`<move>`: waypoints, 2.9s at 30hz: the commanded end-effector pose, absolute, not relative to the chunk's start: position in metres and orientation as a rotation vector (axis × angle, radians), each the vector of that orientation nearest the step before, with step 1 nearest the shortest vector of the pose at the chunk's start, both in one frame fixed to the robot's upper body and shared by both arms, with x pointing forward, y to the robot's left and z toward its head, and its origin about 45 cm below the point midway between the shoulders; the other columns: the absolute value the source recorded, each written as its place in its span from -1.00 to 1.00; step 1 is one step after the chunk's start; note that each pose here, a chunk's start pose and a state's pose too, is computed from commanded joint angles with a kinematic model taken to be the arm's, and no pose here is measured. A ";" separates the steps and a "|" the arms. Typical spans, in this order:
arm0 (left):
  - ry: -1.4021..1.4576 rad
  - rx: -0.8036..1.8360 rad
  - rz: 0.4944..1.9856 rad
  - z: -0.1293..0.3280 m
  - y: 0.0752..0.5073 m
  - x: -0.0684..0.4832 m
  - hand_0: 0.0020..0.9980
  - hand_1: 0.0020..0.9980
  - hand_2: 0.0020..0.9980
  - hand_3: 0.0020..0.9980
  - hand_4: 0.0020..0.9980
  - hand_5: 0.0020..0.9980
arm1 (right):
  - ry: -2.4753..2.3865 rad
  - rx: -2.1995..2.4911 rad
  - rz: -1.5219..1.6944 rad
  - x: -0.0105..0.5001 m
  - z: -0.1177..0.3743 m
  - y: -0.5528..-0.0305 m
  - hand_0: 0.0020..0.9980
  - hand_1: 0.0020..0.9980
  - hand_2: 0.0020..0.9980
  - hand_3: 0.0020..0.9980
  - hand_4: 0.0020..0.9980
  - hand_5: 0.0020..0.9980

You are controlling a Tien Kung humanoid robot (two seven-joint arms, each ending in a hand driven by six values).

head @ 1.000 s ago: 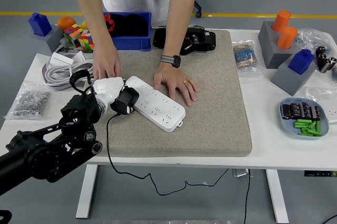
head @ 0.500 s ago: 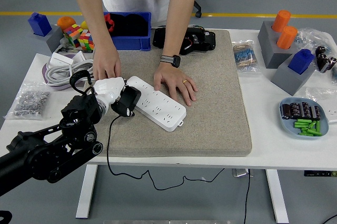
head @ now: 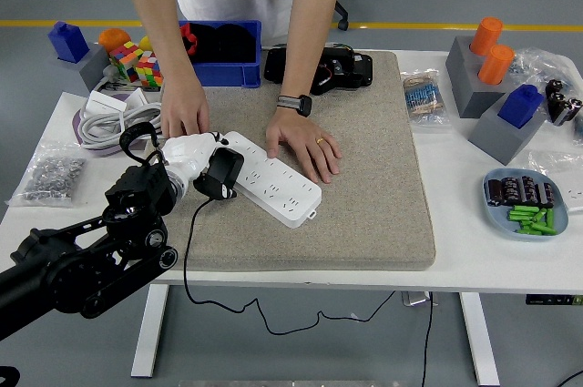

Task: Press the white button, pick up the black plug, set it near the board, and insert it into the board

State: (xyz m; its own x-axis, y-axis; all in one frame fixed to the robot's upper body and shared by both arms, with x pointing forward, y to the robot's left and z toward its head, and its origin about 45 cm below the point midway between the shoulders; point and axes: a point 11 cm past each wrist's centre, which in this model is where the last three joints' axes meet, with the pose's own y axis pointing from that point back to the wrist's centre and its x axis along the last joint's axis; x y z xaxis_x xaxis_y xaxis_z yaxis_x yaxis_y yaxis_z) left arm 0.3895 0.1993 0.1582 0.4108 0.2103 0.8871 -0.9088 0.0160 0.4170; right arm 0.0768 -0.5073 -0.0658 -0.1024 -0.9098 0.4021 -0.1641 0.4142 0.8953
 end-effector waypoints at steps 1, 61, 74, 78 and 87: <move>-0.729 1.249 1.001 0.158 0.199 0.389 0.83 0.91 0.85 0.86 1.00 -0.30 | -1.560 0.981 -0.841 0.077 -0.066 -0.507 0.26 0.26 0.23 0.19 0.33 -0.12; -0.675 1.245 0.981 0.162 0.204 0.388 0.97 1.00 1.00 1.00 1.00 -0.05 | -1.554 0.980 -0.846 0.073 -0.067 -0.507 0.26 0.26 0.22 0.19 0.34 -0.12; -0.658 1.241 0.967 0.167 0.206 0.388 0.97 1.00 1.00 1.00 1.00 -0.05 | -1.556 0.984 -0.846 0.074 -0.067 -0.506 0.26 0.26 0.22 0.19 0.35 -0.13; -0.652 1.248 0.971 0.167 0.209 0.389 0.97 1.00 1.00 1.00 1.00 -0.05 | -1.555 0.985 -0.845 0.074 -0.067 -0.506 0.26 0.26 0.22 0.19 0.35 -0.13; -0.630 1.252 0.971 0.170 0.216 0.391 0.97 1.00 1.00 1.00 1.00 0.05 | -1.553 0.984 -0.846 0.073 -0.067 -0.506 0.26 0.26 0.22 0.18 0.36 -0.14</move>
State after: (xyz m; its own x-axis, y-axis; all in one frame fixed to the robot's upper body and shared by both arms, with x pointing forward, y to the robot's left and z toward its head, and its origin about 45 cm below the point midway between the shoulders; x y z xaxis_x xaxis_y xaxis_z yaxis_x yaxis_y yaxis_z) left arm 0.3906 0.2156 0.1696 0.4776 0.2568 0.8402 -0.8719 0.0204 0.4893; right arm 0.0725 -0.5060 -0.0674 -0.0978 -0.9123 0.3977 -0.1602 0.4088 0.8984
